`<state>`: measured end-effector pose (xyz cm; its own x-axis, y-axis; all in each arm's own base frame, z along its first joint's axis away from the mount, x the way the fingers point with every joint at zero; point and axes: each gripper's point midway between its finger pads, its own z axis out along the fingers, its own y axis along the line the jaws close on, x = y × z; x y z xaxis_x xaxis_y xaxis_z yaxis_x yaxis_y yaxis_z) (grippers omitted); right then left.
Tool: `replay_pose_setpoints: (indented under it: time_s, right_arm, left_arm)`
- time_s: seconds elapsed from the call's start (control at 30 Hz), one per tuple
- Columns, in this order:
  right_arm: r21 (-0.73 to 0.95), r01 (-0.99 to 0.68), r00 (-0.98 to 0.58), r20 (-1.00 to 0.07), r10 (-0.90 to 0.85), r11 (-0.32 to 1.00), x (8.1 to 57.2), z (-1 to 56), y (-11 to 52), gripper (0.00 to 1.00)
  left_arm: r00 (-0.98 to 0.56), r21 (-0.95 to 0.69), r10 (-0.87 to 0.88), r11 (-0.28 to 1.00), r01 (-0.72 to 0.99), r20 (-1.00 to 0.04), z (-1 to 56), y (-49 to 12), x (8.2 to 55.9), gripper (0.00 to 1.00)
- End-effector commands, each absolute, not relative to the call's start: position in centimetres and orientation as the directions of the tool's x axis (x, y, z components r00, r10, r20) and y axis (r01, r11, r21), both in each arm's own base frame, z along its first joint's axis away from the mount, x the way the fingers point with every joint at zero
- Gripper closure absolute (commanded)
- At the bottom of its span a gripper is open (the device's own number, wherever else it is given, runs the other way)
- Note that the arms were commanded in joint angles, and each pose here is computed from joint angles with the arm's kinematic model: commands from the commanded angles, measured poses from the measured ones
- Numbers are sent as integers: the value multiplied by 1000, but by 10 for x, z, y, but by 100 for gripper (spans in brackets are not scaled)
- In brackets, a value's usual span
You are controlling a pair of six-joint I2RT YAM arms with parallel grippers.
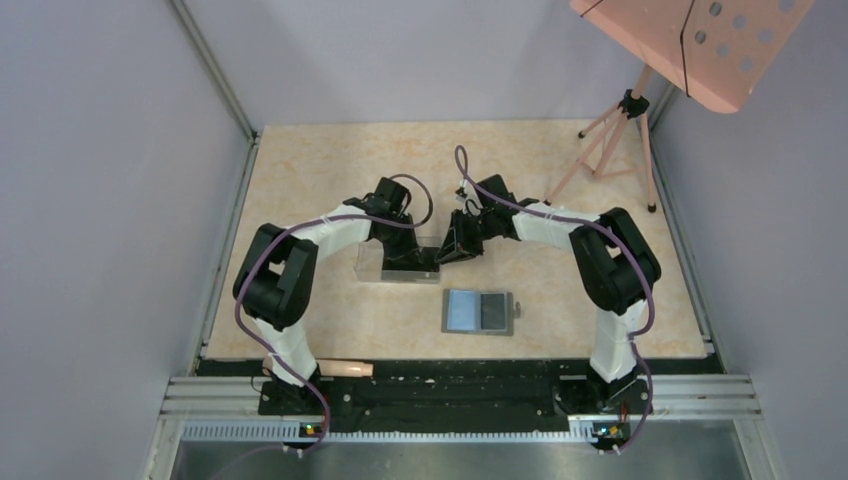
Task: Put the credit cards into the card holder
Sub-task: Pick up the credit card from the storage box.
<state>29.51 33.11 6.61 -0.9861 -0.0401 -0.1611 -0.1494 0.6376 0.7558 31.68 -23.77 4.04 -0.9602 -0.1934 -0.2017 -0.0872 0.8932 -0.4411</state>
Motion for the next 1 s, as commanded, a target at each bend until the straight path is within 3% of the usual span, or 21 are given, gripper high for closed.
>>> replay_pose_setpoints:
  time_s: [0.0, 0.17, 0.5, 0.6, 0.73, 0.97]
  right_arm:
    - [776, -187, -980, -194, -55, 602, 296, 69, 343, 85]
    - [775, -186, -980, -193, -55, 604, 296, 69, 342, 85]
    - [776, -186, -980, -189, -60, 603, 293, 67, 341, 88]
    - [777, -183, -981, -184, -61, 602, 292, 66, 341, 89]
    - [778, -184, -981, -185, -61, 601, 292, 67, 342, 90]
    - [779, -185, -981, -186, -61, 600, 292, 68, 342, 91]
  left_arm:
    - [-954, -483, -188, 874, -55, -233, 54, -252, 326, 72]
    - [-954, -393, -157, 918, -46, -256, 52, -238, 321, 64]
    - [-953, -267, -117, 963, -39, -281, 52, -228, 317, 65]
    - [-955, -269, -98, 963, -19, -282, 52, -234, 316, 70]
    - [-955, -283, -92, 959, -8, -283, 53, -240, 315, 94]
    - [-954, -306, -93, 952, -1, -286, 55, -245, 315, 88]
